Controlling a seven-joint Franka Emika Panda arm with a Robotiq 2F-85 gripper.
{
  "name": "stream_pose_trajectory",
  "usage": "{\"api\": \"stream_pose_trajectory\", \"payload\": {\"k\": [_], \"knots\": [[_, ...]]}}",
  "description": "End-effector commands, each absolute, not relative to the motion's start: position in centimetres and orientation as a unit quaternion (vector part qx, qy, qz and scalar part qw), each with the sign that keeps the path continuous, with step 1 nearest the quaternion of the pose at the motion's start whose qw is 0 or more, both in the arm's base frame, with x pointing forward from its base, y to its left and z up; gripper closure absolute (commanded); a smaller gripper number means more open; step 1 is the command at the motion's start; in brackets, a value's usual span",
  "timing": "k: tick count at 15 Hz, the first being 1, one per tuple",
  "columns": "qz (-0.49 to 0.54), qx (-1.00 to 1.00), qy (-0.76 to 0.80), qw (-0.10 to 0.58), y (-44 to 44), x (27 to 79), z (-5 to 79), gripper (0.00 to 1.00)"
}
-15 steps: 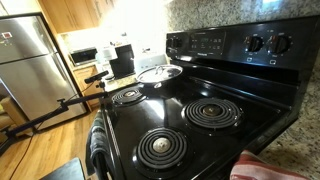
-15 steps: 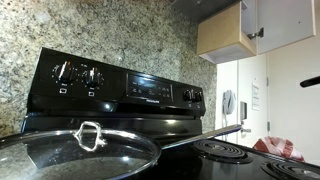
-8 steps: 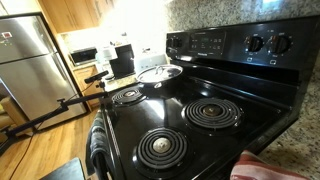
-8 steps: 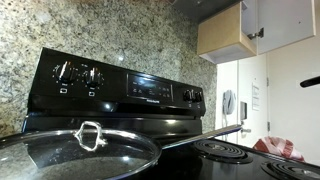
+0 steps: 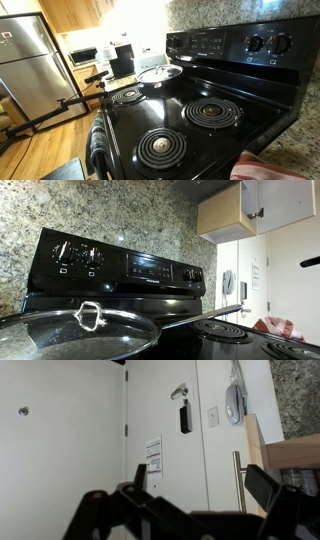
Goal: Close the top kitchen unit door
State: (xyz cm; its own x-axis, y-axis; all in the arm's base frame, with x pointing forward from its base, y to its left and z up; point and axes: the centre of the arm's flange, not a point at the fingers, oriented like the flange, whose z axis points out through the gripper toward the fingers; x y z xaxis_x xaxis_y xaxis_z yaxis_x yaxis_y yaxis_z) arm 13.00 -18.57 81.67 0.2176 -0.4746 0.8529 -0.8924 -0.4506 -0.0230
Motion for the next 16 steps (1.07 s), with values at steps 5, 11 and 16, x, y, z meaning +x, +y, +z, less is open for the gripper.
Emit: {"api": "stream_pose_trajectory", "payload": {"k": [5,11,16], "knots": [[0.446,0.721,-0.476,0.231,-21.0,13.7,81.6,0.0],[0.497,0.647,-0.524,0.245,-25.1,13.6,83.4,0.0],[0.502,0.619,-0.542,0.267,-27.3,14.9,84.7,0.0]]}}
